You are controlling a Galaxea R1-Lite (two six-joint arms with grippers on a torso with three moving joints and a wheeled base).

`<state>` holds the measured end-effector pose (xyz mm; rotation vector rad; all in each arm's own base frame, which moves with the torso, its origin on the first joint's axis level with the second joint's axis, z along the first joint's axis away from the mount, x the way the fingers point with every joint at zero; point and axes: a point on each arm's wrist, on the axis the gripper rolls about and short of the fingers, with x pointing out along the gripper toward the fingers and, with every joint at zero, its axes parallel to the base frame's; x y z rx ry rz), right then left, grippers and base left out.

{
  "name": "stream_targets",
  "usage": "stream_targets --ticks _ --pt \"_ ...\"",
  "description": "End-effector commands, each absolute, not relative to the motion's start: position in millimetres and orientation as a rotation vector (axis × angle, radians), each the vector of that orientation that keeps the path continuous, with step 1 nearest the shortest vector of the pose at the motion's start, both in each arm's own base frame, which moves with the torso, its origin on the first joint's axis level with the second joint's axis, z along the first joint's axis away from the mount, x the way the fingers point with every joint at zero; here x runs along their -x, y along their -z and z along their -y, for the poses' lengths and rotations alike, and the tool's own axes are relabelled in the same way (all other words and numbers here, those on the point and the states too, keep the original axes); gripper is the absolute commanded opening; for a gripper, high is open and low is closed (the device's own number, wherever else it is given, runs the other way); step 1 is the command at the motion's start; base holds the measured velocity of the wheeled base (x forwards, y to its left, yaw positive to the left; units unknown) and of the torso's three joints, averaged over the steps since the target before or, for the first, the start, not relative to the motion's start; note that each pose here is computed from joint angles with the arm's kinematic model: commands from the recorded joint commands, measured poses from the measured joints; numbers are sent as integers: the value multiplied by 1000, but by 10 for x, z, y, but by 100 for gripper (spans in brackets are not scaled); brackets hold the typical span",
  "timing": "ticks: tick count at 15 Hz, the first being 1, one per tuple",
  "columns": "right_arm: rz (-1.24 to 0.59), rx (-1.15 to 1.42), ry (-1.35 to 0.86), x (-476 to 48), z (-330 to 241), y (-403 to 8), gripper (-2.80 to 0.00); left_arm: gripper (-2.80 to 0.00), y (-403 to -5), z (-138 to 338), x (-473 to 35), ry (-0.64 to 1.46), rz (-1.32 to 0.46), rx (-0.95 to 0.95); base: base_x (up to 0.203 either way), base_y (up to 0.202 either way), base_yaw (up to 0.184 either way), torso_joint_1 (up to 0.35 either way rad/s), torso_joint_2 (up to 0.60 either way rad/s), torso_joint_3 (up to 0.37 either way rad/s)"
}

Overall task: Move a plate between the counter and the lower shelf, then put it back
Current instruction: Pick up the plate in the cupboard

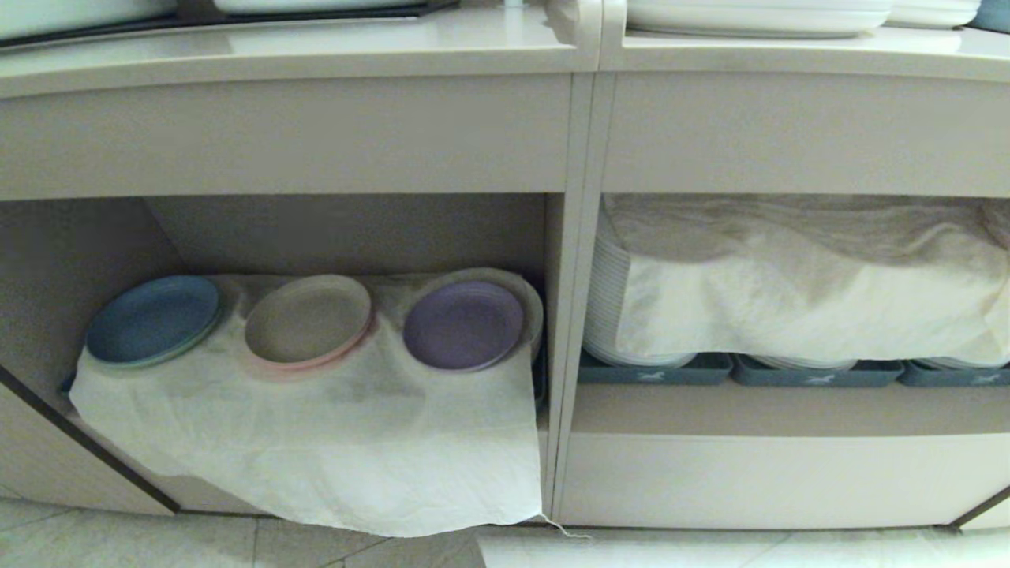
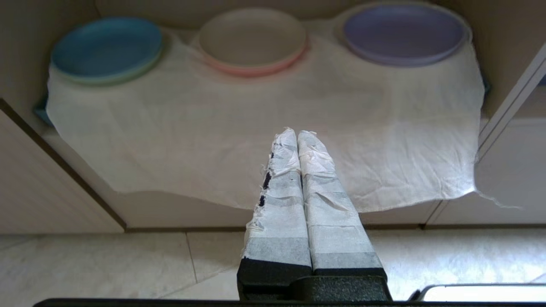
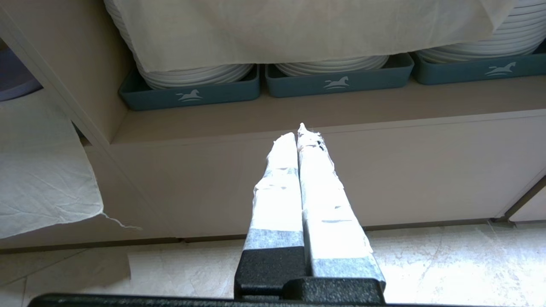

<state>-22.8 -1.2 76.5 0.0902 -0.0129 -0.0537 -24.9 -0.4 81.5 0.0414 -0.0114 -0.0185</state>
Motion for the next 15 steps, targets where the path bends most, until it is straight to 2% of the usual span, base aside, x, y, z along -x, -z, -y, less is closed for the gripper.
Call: stream_targets --ticks 1,6,15 --pt "13 -91 53 228 13 -766 -280 -280 -895 5 281 17 29 -43 0 0 0 0 0 0" --pt "13 -91 53 228 13 -766 -280 -280 -1077 13 280 59 -46 -43 0 0 0 0 0 0" --pt "13 -91 53 228 13 -766 -280 -280 -1431 36 -123 171 -126 14 0 0 0 0 0 0"
